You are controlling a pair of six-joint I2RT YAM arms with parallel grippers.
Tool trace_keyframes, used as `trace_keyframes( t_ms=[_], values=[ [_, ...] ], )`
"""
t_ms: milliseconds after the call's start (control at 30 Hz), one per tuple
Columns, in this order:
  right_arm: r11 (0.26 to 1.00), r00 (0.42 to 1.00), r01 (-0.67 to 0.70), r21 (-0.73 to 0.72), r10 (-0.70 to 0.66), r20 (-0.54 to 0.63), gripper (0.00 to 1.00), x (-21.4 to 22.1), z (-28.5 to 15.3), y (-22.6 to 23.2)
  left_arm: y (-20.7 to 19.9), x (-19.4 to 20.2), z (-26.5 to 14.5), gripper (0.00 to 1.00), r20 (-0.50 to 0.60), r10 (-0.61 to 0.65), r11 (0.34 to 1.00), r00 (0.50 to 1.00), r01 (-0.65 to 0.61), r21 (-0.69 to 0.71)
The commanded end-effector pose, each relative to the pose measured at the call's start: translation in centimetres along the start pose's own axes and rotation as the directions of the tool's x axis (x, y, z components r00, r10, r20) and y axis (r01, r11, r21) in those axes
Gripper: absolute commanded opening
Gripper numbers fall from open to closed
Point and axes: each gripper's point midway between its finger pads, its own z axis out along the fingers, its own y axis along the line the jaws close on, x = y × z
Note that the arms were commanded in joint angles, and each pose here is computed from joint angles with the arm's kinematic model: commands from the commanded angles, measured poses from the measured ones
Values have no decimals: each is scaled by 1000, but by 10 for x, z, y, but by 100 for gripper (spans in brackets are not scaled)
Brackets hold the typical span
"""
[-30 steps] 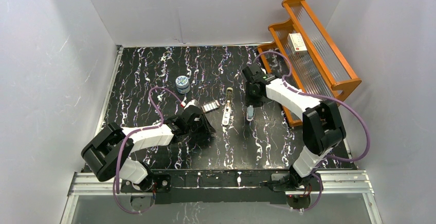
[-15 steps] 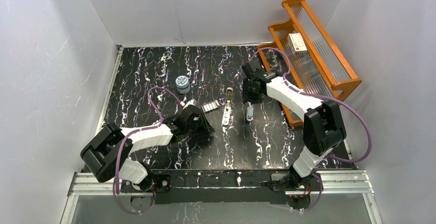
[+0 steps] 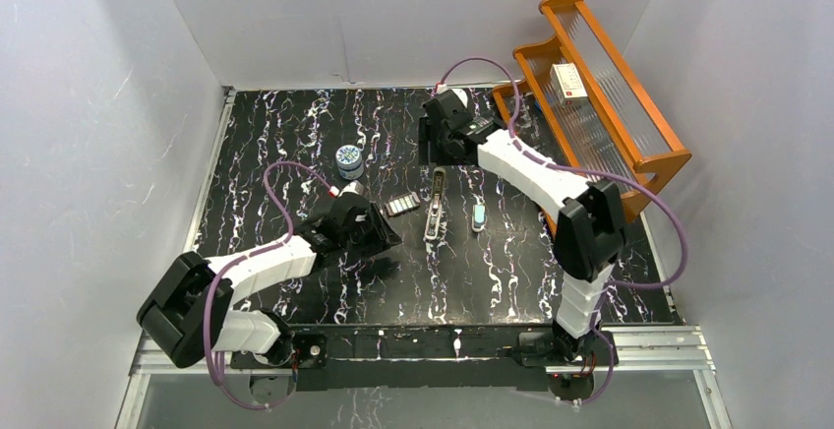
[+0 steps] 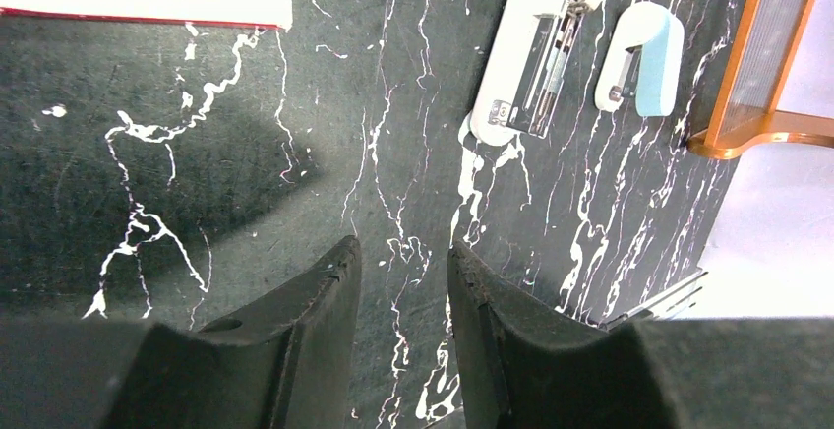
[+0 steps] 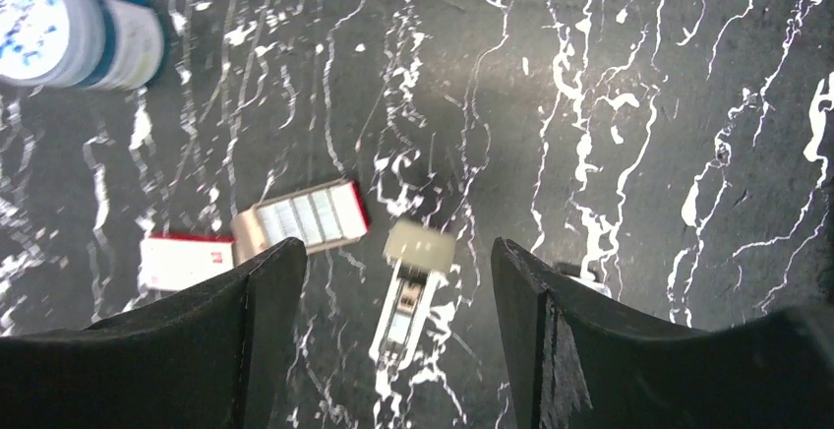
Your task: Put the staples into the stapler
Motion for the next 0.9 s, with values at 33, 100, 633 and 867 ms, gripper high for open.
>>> trace_keyframes(
  t_ms=[33, 100, 633, 867],
  values=[
    [991, 1000, -22, 135, 21, 11, 78, -5, 25, -10, 0, -9, -10, 37, 17, -1, 1000, 1000, 1, 8],
    [989, 1000, -23, 144, 24, -4, 77, 0, 30, -9, 2, -9, -9, 37, 14, -5, 1000, 1000, 4, 8],
    [993, 996, -15, 117, 25, -89, 40, 29, 30, 5, -18, -1, 7, 38, -69, -25, 994, 997, 32, 106],
    [999, 997, 26, 37, -23, -77, 37, 27, 26, 23, -26, 4, 27, 34, -129, -6, 991, 992, 23, 132]
  ],
)
